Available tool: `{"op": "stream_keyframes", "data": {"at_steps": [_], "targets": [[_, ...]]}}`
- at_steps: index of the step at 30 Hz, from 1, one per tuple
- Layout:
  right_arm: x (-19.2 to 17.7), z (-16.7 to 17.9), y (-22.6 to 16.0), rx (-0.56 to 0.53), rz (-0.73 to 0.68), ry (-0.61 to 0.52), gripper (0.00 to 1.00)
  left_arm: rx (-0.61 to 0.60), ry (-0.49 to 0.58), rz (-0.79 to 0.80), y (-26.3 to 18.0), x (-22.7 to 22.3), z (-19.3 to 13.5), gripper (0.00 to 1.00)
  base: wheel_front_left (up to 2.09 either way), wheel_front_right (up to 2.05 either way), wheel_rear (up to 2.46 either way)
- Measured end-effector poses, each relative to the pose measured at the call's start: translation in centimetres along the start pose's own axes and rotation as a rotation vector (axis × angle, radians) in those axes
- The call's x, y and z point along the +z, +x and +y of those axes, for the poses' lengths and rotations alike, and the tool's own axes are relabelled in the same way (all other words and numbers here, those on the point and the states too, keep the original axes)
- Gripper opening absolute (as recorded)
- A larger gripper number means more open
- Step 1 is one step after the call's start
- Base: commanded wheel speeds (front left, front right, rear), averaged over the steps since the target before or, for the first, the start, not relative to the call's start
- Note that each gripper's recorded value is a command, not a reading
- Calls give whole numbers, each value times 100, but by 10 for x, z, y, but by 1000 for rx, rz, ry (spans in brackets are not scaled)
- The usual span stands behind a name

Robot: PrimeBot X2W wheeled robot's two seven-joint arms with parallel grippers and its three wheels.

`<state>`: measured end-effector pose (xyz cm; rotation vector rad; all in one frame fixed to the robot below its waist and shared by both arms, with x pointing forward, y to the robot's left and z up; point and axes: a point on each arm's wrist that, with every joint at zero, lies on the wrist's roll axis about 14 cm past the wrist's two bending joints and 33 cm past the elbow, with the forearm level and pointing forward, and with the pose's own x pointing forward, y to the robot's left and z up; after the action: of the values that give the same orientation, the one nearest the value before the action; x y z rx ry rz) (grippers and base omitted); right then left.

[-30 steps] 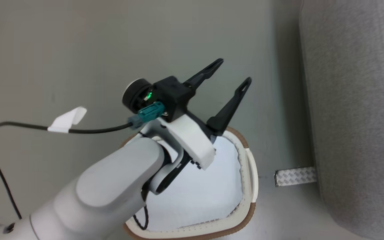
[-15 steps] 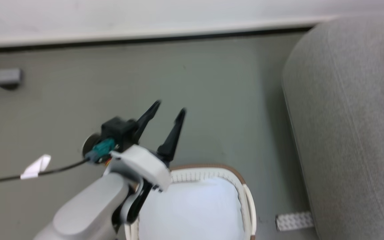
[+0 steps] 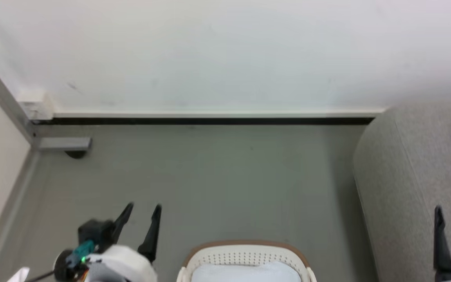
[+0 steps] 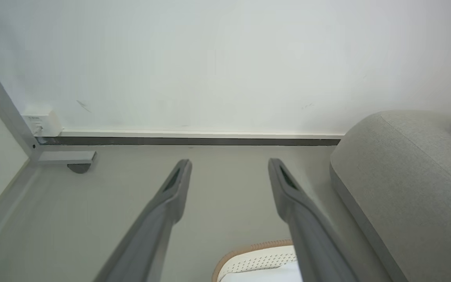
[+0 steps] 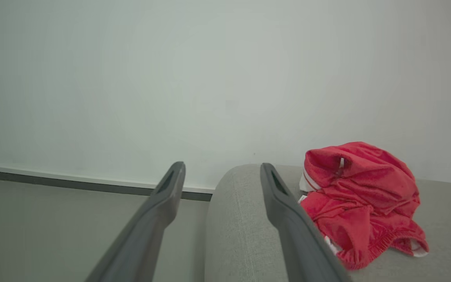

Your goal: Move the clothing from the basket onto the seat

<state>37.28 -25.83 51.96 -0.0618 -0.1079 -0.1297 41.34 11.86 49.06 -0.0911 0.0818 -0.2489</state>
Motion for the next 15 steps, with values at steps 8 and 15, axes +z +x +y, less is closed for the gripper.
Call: {"op": "stream_keyframes", "data": {"at_steps": [8,15], "targets": [[-10,31,-39,71,35,77,100,169,9,-46,-60,-3,41,100,0,0,0],[-10,32,-48,71,35,126,100,163,12,-78,-75,-1,41,100,0,0,0]]}}
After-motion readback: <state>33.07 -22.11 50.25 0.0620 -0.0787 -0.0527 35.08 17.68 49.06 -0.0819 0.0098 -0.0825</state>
